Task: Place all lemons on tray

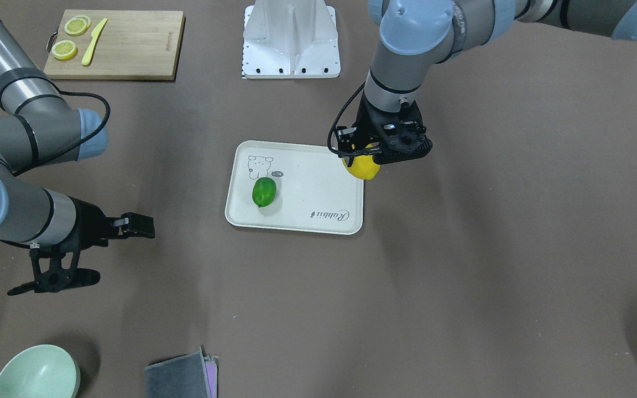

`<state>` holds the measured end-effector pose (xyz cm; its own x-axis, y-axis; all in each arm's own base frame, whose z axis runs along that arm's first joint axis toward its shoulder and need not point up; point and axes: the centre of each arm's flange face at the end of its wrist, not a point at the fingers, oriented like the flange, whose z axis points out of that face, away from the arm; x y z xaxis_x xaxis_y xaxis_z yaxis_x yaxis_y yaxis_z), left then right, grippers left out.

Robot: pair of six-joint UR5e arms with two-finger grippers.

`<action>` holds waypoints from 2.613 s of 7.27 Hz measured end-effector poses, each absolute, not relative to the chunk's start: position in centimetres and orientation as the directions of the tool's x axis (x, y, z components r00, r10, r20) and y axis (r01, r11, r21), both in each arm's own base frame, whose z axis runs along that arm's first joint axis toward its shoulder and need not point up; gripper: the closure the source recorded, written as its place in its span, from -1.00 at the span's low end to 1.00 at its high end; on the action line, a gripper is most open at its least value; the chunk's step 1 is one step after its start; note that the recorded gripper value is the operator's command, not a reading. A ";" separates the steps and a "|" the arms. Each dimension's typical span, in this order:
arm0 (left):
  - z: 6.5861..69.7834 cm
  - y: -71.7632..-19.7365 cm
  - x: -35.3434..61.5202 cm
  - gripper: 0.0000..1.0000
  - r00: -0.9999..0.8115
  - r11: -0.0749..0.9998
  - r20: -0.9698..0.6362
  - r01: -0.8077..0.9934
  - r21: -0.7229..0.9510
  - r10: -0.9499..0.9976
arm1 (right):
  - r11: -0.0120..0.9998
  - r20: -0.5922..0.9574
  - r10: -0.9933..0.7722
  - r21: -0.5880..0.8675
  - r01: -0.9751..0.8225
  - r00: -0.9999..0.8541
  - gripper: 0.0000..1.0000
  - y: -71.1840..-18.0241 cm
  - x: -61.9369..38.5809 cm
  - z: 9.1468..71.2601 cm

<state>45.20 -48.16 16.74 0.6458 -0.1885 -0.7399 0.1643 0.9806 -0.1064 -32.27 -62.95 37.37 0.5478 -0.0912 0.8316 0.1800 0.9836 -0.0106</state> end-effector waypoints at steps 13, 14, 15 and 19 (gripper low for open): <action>21.8 -50.0 52.0 -0.96 0.636 0.981 -0.752 0.179 -0.077 -0.175 | 0.993 0.743 0.112 -0.098 -0.059 0.660 -1.00 -50.6 -4.3 58.1; 22.8 -51.5 49.8 -0.96 0.640 0.984 -0.752 0.166 -0.066 -0.158 | 0.985 0.723 0.169 -0.142 -0.096 0.669 -1.00 -50.5 -2.5 59.8; 24.8 -53.5 46.4 -0.96 0.644 0.988 -0.752 0.140 -0.067 -0.142 | 0.977 0.706 0.211 -0.172 -0.125 0.676 -1.00 -50.6 -1.0 61.1; 37.4 -56.1 30.8 -0.96 0.714 0.997 -0.697 0.060 -0.040 -0.071 | 0.974 0.667 0.224 -0.181 -0.136 0.711 -1.00 -50.3 2.2 62.7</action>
